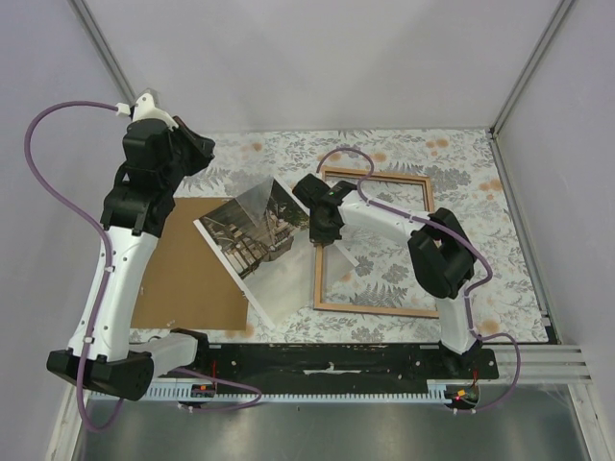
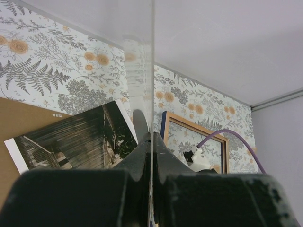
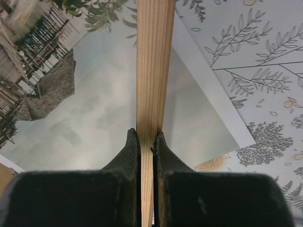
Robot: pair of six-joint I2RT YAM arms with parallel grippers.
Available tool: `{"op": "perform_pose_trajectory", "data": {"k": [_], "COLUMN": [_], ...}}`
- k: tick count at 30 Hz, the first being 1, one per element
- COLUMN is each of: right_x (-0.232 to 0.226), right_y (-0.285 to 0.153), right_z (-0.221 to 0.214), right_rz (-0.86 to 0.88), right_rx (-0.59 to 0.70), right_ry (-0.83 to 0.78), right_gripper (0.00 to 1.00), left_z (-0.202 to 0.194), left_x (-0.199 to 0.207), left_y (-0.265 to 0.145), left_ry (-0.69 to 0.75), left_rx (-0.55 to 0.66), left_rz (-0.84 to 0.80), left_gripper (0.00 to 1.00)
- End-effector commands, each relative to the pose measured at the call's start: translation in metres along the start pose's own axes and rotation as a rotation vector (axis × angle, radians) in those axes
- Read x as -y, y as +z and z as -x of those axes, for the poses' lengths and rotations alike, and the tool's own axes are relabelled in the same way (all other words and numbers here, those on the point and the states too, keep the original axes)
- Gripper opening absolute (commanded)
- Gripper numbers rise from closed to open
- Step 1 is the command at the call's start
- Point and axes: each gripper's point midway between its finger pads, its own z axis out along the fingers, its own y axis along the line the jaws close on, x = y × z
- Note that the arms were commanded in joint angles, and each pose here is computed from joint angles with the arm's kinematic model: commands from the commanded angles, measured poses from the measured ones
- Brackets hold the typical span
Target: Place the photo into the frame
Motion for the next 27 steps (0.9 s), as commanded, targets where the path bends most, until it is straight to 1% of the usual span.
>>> {"op": "perform_pose_trajectory", "data": {"k": [1, 8, 18, 23, 27], "right_x": [-0.050, -0.066, -0.065, -0.064, -0.065], "right_y": [-0.005, -0.001, -0.003, 0.002, 0.005], "right_z": [0.006, -0.001, 0.001, -0.001, -0.002], "right_rz": [0.130, 0.149, 0.147, 0.142, 0.140], "right_rx": [0.015, 0.016, 0.038, 0.028, 0.028], "right_ry": [0.073, 0.015, -0.023, -0.033, -0.042], "right_gripper": [0.00, 0.00, 0.00, 0.00, 0.07], "left_z": [0.031, 0.033, 0.032, 0.033, 0.032], "left_x": [0.009, 0.010, 0.012, 0.012, 0.012], "left_y": [-0.006, -0.003, -0.002, -0.002, -0.002], "left_ry": [0.040, 0.044, 0.048, 0.049, 0.049], "left_rx": [0.097, 0.099, 0.093, 0.093, 0.091], "left_rz": [-0.016, -0.015, -0.025, -0.024, -0.025], "left_gripper": [0.02, 0.02, 0.02, 0.02, 0.02]}}
